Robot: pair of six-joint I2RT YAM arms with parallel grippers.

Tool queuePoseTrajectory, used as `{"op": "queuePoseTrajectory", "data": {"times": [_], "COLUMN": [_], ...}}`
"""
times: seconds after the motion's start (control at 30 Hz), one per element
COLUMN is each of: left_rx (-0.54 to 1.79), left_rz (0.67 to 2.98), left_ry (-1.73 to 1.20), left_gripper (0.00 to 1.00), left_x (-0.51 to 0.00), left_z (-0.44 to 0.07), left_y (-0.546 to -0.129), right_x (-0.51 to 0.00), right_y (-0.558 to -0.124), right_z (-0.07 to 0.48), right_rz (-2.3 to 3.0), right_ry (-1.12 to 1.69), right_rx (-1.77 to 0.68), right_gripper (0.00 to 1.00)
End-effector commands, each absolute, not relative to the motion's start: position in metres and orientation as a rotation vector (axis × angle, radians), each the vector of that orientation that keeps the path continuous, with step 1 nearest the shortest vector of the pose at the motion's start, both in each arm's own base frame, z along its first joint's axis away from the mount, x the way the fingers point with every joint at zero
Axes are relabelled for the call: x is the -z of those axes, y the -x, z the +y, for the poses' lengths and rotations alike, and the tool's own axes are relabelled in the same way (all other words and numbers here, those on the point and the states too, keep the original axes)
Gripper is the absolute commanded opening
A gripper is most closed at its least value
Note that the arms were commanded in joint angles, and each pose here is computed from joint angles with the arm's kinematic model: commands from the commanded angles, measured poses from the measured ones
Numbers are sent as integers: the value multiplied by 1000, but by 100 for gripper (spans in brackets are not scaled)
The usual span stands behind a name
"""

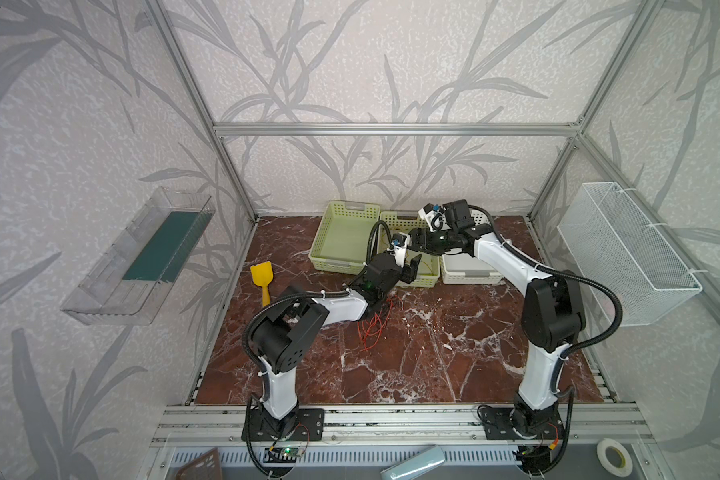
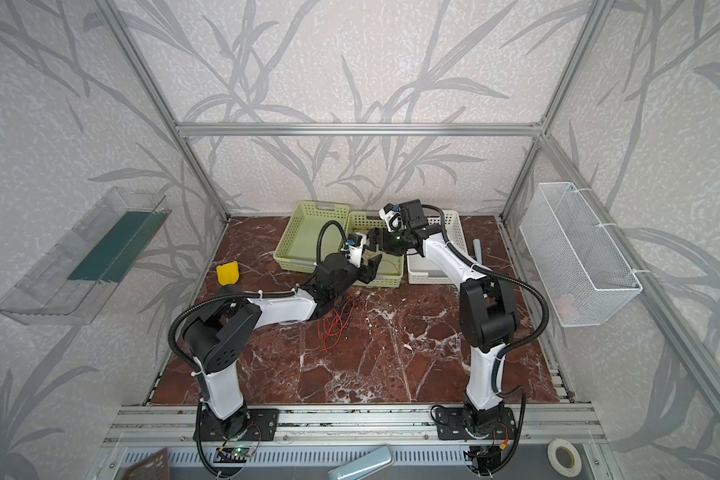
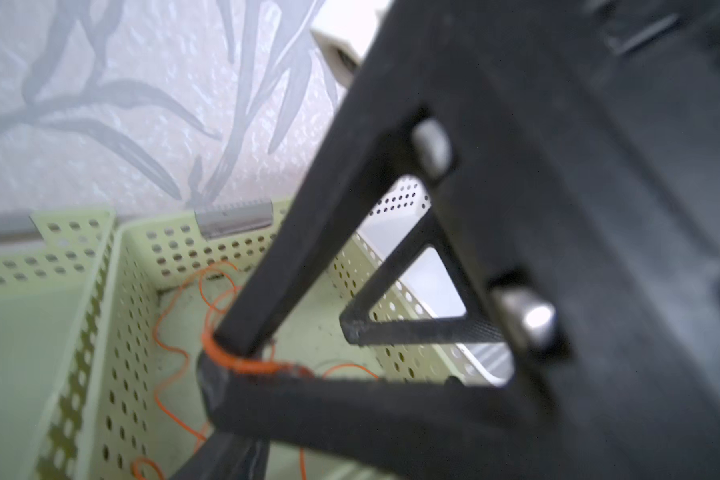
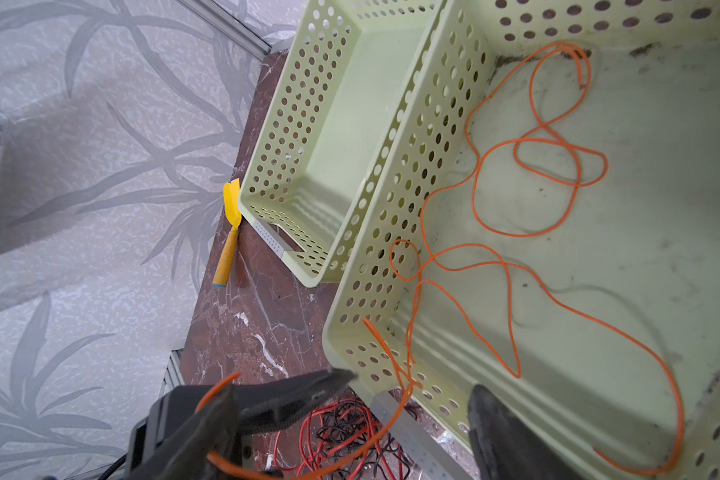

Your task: Untangle the cables

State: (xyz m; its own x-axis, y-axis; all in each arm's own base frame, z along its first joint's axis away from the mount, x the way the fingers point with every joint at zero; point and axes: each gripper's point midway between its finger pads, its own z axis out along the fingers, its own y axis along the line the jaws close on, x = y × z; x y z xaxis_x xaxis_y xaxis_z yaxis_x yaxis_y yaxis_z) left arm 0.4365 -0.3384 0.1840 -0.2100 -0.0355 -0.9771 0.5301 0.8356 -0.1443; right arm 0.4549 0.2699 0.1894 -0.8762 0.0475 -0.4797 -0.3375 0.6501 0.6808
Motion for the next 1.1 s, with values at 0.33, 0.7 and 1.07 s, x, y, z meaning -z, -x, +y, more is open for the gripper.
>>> {"op": "queuePoseTrajectory", "data": {"times": [0.33, 0.7, 1.07], "left_rx": [528, 458, 239], "left_rz": [1946, 2048, 2206], "left_ry": [-390, -398, -468], "left_gripper": [0, 46, 99], "left_x": [-135, -133, -153], "left_z": [-341, -340, -315], "left_y": [-464, -479, -473], "right_x": [-284, -295, -273], "right_y": [-494, -503, -449], "right_z": [224, 193, 157], "right_rz": [2135, 2151, 2213], "right_ry": [104, 114, 133], "right_rx": [-1226, -1023, -763], "right_gripper": [84, 85, 85]}}
